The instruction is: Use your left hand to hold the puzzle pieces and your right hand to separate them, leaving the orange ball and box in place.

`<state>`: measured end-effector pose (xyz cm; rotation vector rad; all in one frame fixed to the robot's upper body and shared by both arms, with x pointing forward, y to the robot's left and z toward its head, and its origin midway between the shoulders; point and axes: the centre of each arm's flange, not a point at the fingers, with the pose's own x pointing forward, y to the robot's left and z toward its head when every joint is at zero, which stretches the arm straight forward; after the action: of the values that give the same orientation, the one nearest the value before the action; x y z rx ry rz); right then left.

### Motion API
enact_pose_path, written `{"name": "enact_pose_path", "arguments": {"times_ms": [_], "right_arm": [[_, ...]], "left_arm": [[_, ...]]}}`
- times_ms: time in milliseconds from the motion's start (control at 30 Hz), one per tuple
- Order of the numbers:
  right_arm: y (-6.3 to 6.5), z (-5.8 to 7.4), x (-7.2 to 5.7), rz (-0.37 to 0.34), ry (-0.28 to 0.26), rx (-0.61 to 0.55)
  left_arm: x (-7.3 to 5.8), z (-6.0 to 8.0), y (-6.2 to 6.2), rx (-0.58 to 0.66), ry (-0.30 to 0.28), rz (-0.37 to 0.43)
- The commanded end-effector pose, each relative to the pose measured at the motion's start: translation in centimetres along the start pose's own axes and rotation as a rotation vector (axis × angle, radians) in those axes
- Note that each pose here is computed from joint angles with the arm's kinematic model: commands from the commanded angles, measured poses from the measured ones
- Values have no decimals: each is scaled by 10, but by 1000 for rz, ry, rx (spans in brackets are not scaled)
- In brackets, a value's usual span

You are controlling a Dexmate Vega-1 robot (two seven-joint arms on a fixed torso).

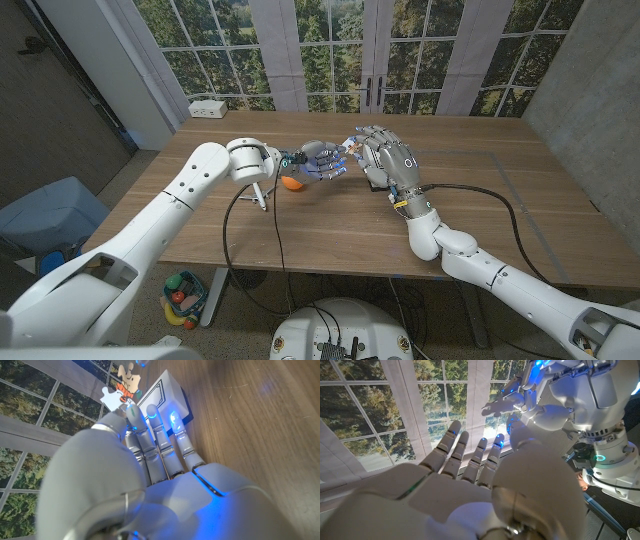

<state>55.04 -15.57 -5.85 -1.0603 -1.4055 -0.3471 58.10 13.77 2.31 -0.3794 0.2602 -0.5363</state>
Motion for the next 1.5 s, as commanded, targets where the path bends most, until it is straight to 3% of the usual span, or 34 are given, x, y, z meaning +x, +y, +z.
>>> {"name": "enact_pose_path", "arguments": {"times_ms": [33,533,1033,1167,1500], "right_arm": [[5,-4,-1,-27,-10,-18],[5,-9,-1,-44,1,-42],[8,-14,1,-71,-10,10],[8,-15,1,-76,-6,20],[9,-16,0,-71,4,49]], "left_arm": [[-4,1,0,-7,22,-26],[-3,3,0,-12,38,-47],[0,3,-1,7,46,-53],[0,5,1,36,12,-26],[-4,15,-5,246,-128,65]]}}
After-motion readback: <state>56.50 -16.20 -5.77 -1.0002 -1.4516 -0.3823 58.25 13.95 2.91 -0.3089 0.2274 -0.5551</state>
